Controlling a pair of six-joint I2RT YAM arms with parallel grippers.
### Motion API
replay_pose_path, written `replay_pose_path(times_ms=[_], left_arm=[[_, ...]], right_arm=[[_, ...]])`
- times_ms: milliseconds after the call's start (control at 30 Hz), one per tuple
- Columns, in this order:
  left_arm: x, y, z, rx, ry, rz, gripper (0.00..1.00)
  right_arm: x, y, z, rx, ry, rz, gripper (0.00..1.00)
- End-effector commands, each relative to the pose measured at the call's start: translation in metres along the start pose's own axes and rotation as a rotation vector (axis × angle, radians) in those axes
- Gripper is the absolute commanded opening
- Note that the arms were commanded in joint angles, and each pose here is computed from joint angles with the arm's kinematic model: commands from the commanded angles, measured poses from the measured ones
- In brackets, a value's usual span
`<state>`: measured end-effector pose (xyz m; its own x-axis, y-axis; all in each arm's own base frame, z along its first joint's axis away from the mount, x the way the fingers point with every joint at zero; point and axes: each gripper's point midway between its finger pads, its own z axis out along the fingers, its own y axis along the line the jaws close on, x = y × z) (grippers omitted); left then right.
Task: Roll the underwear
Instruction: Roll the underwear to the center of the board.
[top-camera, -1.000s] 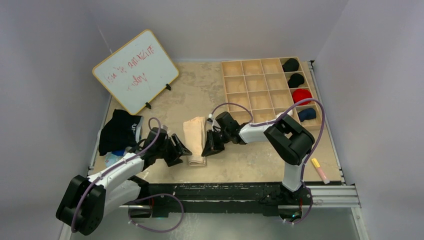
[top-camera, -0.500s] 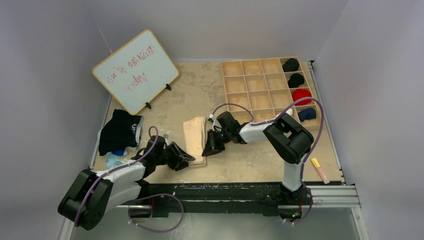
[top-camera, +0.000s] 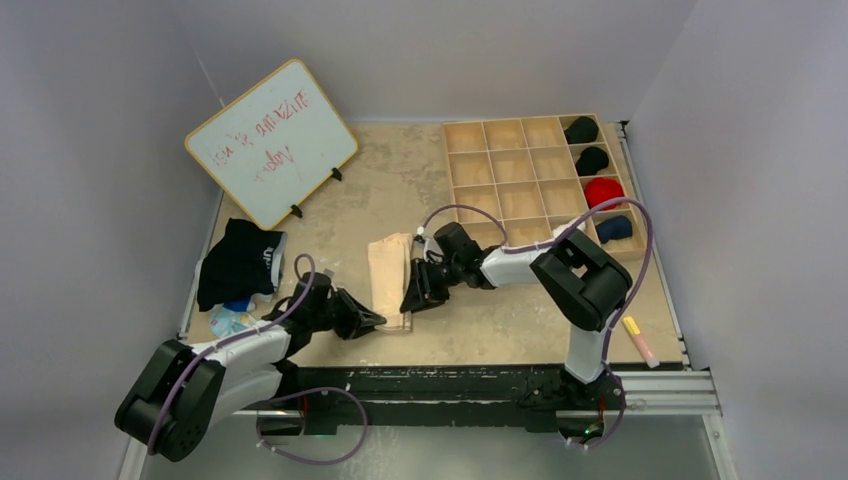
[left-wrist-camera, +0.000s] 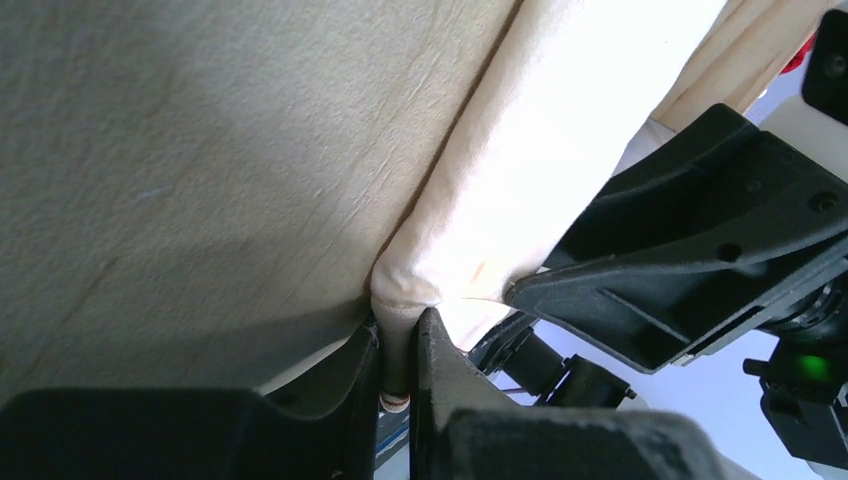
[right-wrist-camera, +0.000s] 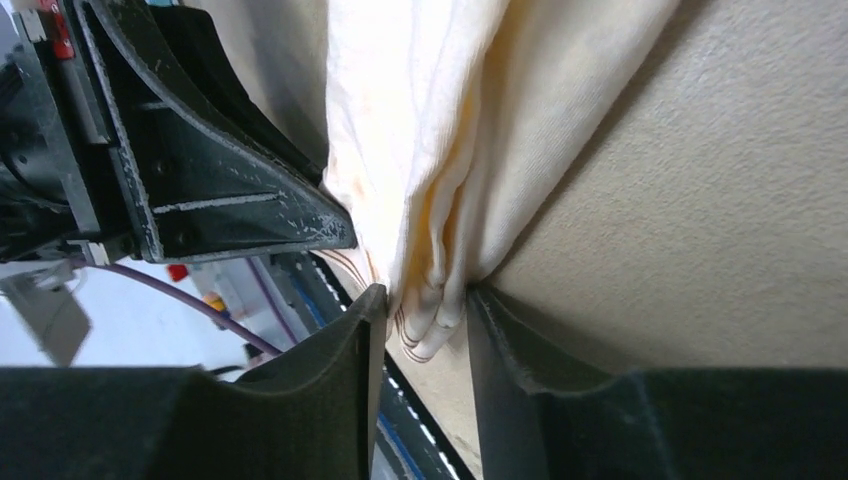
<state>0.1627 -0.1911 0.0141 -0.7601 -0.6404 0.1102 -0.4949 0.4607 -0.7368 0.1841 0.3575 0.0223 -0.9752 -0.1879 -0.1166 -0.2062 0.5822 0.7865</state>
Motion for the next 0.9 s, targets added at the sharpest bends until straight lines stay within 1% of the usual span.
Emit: replay_pose_path(times_ms=[0,100,233,333,367,433,467,533,567,600,633,700,733,767,800,867], left_arm=[[-0.008,0.011,0.003,-0.07,-0.036,0.041,0.0],[-0.009,0.008,0.003,-0.08,-0.032,0.069,0.0],[-0.01,0.007,0.001,-0.092,-0.035,0.091,0.0],[-0.011,0.011,-0.001,-0.133,-0.037,0.103,0.0],[-0.012,0.011,-0.002,-0.137,-0.039,0.109,0.0],[-0.012,0.007,-0.003,-0.126,-0.041,0.118,0.0],[-0.012,0.006,-0.004,-0.119,-0.044,0.12,0.0],[-0.012,0.004,-0.005,-0.113,-0.044,0.119,0.0],[-0.012,0.004,-0.006,-0.116,-0.044,0.118,0.0],[-0.012,0.004,-0.006,-0.123,-0.046,0.118,0.0],[-0.012,0.006,-0.007,-0.132,-0.047,0.119,0.0],[-0.013,0.007,-0.007,-0.143,-0.05,0.12,0.0],[-0.013,0.007,-0.007,-0.144,-0.05,0.121,0.0],[-0.013,0.007,-0.007,-0.143,-0.05,0.123,0.0],[-0.013,0.006,-0.007,-0.142,-0.05,0.123,0.0],[-0.014,0.005,-0.007,-0.14,-0.053,0.123,0.0]], right_arm=[[-0.006,0.002,-0.017,0.04,-0.047,-0.119,0.42],[-0.03,0.026,-0.039,0.064,-0.129,-0.273,0.49],[-0.066,0.053,-0.079,0.164,-0.273,-0.475,0.55],[-0.093,0.066,-0.114,0.264,-0.433,-0.606,0.58],[-0.099,0.074,-0.124,0.266,-0.495,-0.653,0.6],[-0.108,0.087,-0.144,0.268,-0.616,-0.736,0.65],[-0.111,0.09,-0.152,0.269,-0.665,-0.776,0.7],[-0.116,0.095,-0.162,0.266,-0.763,-0.881,0.74],[-0.12,0.094,-0.166,0.273,-0.82,-0.919,0.81],[-0.124,0.092,-0.172,0.287,-0.882,-0.936,0.92],[-0.125,0.088,-0.173,0.291,-0.925,-0.935,0.98],[-0.127,0.074,-0.169,0.315,-0.951,-0.907,0.99],[-0.128,0.068,-0.167,0.33,-0.945,-0.885,0.99],[-0.131,0.063,-0.164,0.357,-0.926,-0.899,0.99],[-0.131,0.06,-0.157,0.378,-0.881,-0.947,0.99],[-0.12,0.062,-0.14,0.341,-0.757,-1.102,0.99]])
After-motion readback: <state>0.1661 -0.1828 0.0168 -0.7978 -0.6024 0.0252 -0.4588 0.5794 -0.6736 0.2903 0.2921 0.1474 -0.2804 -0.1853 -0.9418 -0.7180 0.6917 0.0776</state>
